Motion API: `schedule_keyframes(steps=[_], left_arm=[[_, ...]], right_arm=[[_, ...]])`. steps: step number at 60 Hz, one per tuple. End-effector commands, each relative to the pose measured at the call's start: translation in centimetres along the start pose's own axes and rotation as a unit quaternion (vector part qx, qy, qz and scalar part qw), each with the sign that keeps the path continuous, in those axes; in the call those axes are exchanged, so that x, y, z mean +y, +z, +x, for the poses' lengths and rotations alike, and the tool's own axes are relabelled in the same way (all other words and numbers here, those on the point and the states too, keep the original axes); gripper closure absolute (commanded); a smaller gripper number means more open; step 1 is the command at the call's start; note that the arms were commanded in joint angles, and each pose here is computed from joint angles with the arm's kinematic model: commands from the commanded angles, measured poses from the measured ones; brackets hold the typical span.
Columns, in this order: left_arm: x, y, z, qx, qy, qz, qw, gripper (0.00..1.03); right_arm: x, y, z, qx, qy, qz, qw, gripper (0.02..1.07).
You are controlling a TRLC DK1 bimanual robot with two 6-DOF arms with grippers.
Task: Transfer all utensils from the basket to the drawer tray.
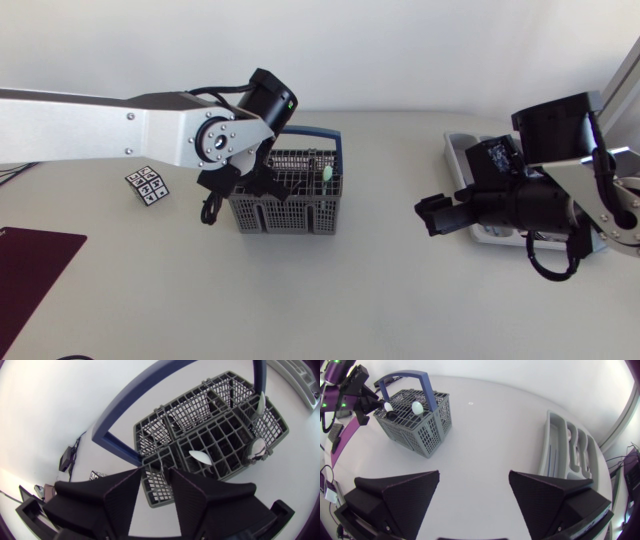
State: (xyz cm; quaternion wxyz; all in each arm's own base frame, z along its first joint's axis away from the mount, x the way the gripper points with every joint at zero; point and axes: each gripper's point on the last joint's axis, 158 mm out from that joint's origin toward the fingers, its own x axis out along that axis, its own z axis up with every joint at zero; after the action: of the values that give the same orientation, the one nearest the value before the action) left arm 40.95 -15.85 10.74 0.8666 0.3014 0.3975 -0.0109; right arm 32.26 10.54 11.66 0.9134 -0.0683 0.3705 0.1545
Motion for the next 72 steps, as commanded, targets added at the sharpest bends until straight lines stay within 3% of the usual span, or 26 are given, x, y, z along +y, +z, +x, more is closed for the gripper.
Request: schedule_keyframes(steps=[1,17,39,72], left_arm=[[0.6,0.2,0.8,0.009,0.01,-0.017,1.0,0.69],[0.6,-0.1,1.4,0.016,0.012,-0.016,1.0,0.71],[-0.2,-0.4,1.3,0.017,0.008,-0.007,1.0,0.98],[-0.2,0.1,0.0,0.002,-0.013,-0.016,1.0,0.99]], right_arm=[[0.3,-0.7,0.5,0.009,0.003,-0.004,1.0,0.07],[0.4,-0.8,0.5,0.01,0.004,-0.005,1.0,0.07],[0.3,-1.1,0.5,0.012,0.003,-0.006,1.0,0.07],[0.4,-1.3,0.3,0.011,0.004,-0.009,1.0,0.07]])
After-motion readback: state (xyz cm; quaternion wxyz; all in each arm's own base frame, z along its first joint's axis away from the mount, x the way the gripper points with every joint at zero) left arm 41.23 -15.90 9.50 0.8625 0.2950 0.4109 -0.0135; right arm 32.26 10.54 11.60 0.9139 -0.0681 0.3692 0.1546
